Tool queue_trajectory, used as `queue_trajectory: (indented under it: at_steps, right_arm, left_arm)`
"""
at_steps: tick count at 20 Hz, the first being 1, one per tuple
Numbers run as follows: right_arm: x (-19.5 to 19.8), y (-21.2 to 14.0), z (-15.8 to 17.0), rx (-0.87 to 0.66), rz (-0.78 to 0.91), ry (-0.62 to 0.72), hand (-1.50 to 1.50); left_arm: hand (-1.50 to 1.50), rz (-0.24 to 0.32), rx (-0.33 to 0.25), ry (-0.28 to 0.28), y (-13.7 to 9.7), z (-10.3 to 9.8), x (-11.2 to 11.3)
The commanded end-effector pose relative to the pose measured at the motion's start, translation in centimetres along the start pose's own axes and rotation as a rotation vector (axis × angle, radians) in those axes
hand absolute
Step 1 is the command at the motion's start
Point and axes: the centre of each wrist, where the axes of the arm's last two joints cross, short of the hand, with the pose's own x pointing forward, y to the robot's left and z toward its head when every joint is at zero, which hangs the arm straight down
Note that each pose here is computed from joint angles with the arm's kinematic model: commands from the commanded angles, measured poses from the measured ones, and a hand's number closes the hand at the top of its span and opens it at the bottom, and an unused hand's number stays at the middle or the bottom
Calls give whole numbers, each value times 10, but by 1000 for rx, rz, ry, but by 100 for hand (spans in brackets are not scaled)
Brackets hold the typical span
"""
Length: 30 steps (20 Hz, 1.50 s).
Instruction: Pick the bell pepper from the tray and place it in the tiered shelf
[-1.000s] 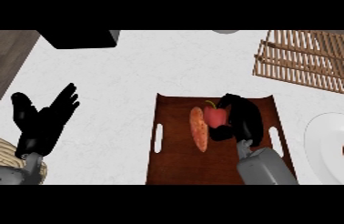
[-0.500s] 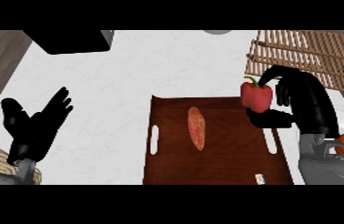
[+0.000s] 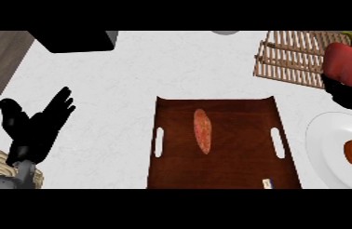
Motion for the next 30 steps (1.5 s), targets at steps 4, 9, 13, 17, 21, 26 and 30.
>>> queue_trajectory:
  at_steps: [4, 9, 13, 17, 21, 26, 30]
  right_arm:
    - [0, -77, -35, -76, -53, 81, 150]
    - [-2, -111, -57, -124, -64, 97, 150]
    - [-21, -128, -74, -108, -43, 114, 150]
    - [-33, -138, -89, -66, -18, 109, 150]
    - [-47, -130, -105, -29, 38, 106, 150]
    - [-56, -112, -119, -25, 74, 101, 150]
    - [-77, -108, -130, -28, 73, 103, 150]
  left_arm:
    - [0, 68, 3, 111, -11, -3, -48]
    - [0, 63, -20, 108, -17, -1, -46]
    - [0, 70, -38, 120, -28, -1, -47]
    - [0, 71, -37, 99, -28, -7, -42]
    - [0, 64, -46, 80, -26, -4, -36]
    - [0, 39, -48, 81, -36, -12, -38]
    - [0, 49, -43, 83, -27, -15, -28]
